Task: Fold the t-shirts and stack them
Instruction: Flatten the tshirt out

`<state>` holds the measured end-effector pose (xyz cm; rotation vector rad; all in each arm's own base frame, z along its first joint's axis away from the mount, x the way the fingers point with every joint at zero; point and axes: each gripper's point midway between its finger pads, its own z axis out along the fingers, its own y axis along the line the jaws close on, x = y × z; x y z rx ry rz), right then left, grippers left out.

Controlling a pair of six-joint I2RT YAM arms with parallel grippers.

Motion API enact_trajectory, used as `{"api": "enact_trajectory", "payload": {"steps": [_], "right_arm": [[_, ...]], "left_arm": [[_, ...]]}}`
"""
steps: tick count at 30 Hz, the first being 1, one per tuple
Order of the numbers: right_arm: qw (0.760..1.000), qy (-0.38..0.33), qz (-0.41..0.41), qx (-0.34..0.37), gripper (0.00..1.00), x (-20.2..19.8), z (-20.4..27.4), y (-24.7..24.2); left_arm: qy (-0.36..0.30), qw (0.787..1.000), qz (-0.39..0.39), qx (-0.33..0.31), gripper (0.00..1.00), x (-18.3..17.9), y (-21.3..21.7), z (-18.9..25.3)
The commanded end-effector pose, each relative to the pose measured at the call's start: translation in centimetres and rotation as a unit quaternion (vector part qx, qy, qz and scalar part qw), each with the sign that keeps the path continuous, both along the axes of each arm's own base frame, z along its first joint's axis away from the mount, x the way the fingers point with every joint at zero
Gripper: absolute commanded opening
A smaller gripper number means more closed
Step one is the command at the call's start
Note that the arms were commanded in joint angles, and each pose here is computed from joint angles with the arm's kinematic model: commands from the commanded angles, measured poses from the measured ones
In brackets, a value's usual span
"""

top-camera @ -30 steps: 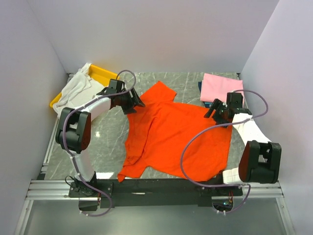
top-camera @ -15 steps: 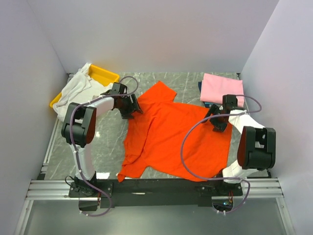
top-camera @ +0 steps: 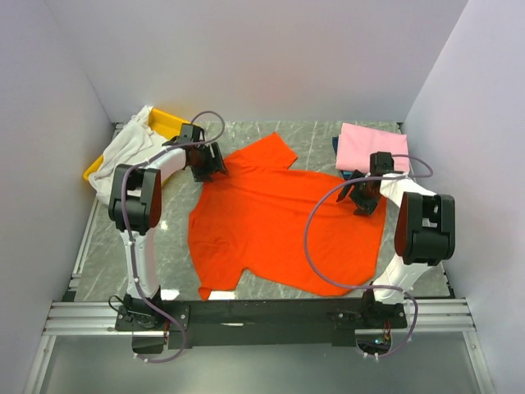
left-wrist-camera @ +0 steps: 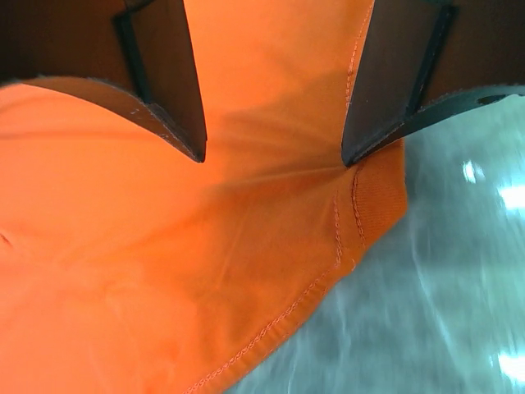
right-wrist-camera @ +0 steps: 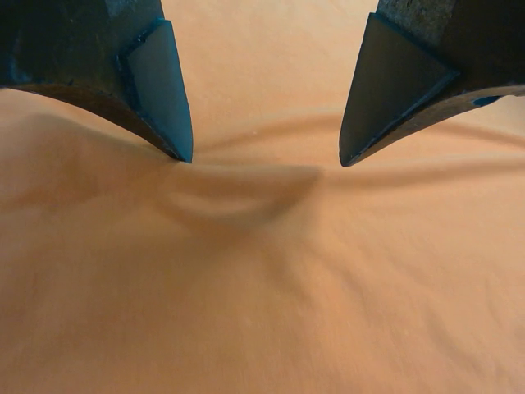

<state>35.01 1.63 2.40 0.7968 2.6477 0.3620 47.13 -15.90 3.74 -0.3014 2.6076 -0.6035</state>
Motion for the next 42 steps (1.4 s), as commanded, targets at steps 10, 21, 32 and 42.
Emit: {"api": "enact_trajectory", "payload": {"steps": [10,21,32,42], "right_arm": [[1.0,0.013,-0.001,-0.014,0.79,3.8,-0.4,-0.2],[0.996,-0.048,0.068,-0.017,0.78,6.0,5.0,4.3],[0.993,-0.07,0.093,-0.011,0.79,1.4,7.2,7.2],[0.994,-0.028,0.109,0.012,0.78,-2.6,3.4,9.2]], "left_arm": [[-0.043,0.996,-0.034,0.063,0.74,6.6,1.2,-1.3],[-0.161,0.987,-0.024,0.008,0.74,9.8,-0.5,10.3],[-0.121,0.992,-0.012,-0.018,0.74,0.4,0.3,11.3],[-0.054,0.997,0.004,-0.057,0.74,-5.4,0.1,6.1]]}}
